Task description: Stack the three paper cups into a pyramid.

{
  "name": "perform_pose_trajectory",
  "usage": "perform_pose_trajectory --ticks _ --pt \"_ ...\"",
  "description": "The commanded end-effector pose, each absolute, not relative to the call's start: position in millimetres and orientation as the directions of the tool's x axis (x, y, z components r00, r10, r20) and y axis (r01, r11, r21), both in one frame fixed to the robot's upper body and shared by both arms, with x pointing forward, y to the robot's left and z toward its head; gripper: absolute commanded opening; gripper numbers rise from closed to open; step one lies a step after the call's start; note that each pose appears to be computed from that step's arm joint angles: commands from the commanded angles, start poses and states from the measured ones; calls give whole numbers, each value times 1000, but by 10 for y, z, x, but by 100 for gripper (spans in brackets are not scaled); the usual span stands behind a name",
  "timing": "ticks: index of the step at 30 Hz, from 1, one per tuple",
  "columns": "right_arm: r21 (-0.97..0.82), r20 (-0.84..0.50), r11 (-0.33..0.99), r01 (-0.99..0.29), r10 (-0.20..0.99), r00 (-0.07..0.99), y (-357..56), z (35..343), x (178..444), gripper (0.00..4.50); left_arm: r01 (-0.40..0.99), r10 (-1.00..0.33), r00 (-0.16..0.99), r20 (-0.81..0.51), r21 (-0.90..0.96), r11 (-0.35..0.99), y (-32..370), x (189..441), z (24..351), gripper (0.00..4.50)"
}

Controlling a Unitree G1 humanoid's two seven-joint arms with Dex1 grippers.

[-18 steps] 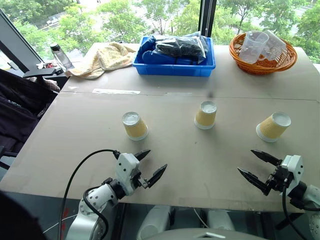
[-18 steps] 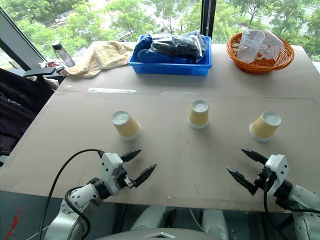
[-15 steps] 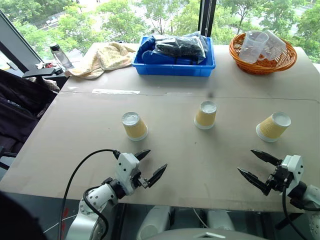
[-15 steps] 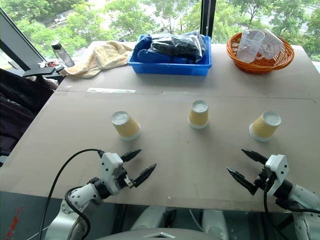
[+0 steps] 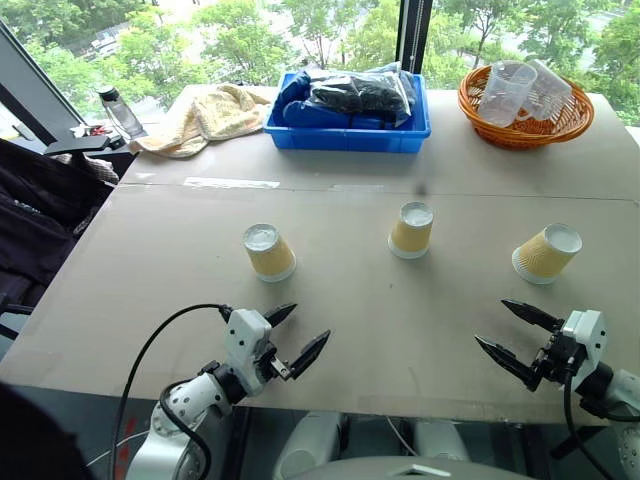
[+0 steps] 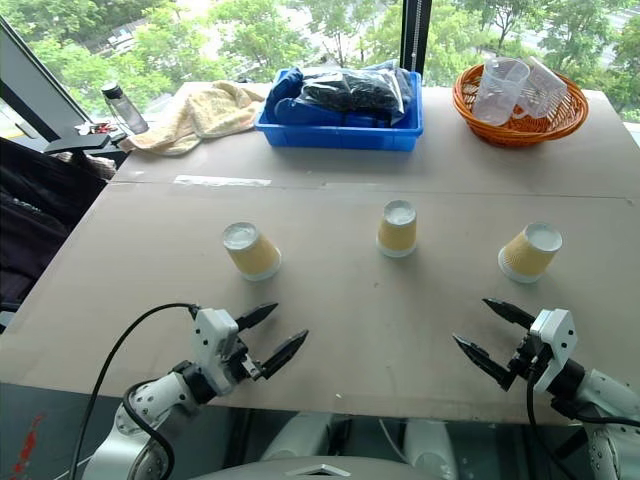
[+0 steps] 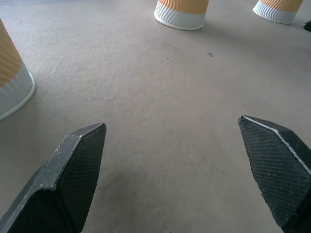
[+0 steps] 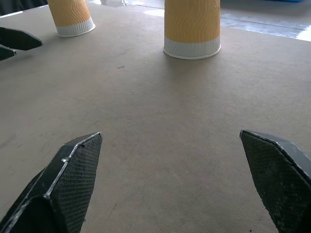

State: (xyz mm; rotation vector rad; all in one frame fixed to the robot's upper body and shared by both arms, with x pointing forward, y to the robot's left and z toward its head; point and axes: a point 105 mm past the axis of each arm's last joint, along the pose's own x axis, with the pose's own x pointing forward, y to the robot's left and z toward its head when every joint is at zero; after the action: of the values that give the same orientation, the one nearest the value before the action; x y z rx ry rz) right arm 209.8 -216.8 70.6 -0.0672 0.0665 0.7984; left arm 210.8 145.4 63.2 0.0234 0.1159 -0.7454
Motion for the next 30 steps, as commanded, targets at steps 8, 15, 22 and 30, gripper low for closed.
perform_pose_trajectory --ticks 8,15,22,30 --pt "-52 -12 637 -769 770 638 -2091 912 2090 449 540 -549 835 38 128 832 1780 2168 1042 450" --pt "-36 47 514 -857 858 512 -1832 1239 2074 449 281 -301 945 129 156 947 2224 2436 1253 450" --pt "-52 126 456 -889 886 447 -1570 1522 2112 449 270 -307 942 134 238 933 2236 2781 1271 450" --pt "-66 121 476 -877 876 466 -1581 1540 2158 449 403 -429 898 96 211 890 2105 2840 1133 450"
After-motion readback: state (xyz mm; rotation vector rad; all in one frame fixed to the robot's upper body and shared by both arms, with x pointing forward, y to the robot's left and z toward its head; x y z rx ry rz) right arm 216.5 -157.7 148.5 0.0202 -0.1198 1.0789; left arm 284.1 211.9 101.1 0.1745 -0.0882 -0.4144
